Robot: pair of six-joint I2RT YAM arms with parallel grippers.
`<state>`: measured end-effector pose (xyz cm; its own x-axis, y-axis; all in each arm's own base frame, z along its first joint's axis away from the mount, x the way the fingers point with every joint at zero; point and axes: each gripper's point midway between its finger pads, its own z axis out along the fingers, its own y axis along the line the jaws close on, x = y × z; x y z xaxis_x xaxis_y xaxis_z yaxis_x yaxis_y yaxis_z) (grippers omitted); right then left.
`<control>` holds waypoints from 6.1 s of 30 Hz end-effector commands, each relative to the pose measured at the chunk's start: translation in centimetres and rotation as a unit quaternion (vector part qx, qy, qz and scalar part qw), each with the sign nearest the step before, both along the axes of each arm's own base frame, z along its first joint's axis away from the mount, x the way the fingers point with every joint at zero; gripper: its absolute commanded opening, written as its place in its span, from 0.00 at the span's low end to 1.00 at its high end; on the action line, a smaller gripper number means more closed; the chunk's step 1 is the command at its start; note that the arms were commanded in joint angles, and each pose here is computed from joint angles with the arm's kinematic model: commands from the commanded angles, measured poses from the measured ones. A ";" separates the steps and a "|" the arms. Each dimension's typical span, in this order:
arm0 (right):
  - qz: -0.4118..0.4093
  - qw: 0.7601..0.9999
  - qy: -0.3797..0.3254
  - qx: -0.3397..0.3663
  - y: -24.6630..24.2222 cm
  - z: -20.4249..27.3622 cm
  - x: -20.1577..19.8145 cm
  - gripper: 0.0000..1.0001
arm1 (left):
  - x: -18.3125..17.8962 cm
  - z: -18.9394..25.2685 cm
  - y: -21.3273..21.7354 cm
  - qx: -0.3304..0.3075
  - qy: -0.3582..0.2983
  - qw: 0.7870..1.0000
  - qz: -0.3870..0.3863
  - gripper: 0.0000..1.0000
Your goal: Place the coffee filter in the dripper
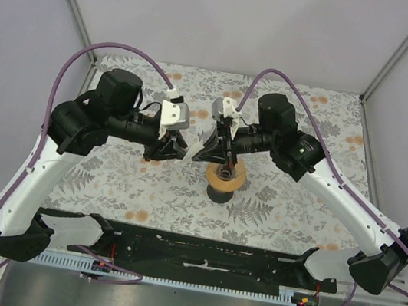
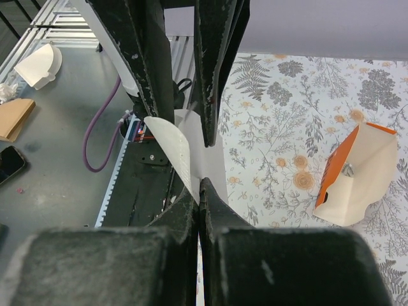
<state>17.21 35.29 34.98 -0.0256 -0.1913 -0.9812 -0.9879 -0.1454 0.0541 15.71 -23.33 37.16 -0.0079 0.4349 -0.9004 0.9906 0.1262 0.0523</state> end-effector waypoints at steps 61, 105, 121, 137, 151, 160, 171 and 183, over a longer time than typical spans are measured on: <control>-0.449 0.887 -0.011 0.106 5.2 6.7 12.8 0.51 | 12.2 4.2 5.6 -0.134 0.110 0.882 0.439 0.02; -0.463 0.881 0.040 0.089 4.9 4.1 15.6 0.00 | 14.8 0.9 8.4 0.006 -0.049 0.907 0.418 0.33; -0.445 0.877 0.102 0.148 6.0 5.3 15.0 0.00 | 16.7 1.6 9.4 0.006 -0.069 0.884 0.462 0.06; -0.472 0.859 0.028 0.196 6.6 6.6 17.0 0.46 | 14.8 2.4 7.0 -0.030 -0.023 0.907 0.419 0.02; -0.579 0.791 -0.007 0.196 2.7 6.5 19.8 0.08 | 16.2 3.4 9.3 -0.016 -0.055 0.876 0.479 0.02; -0.619 0.766 -0.044 0.167 0.4 6.1 20.2 0.00 | 17.5 3.5 11.5 0.017 -0.100 0.851 0.516 0.02; -0.581 0.807 -0.038 0.103 2.2 5.1 19.4 0.00 | 15.7 4.0 8.1 -0.020 -0.064 0.898 0.435 0.43; -0.500 0.859 0.068 -0.088 -4.1 -0.4 15.2 0.00 | 8.7 6.1 2.8 -0.098 0.045 0.958 0.267 0.84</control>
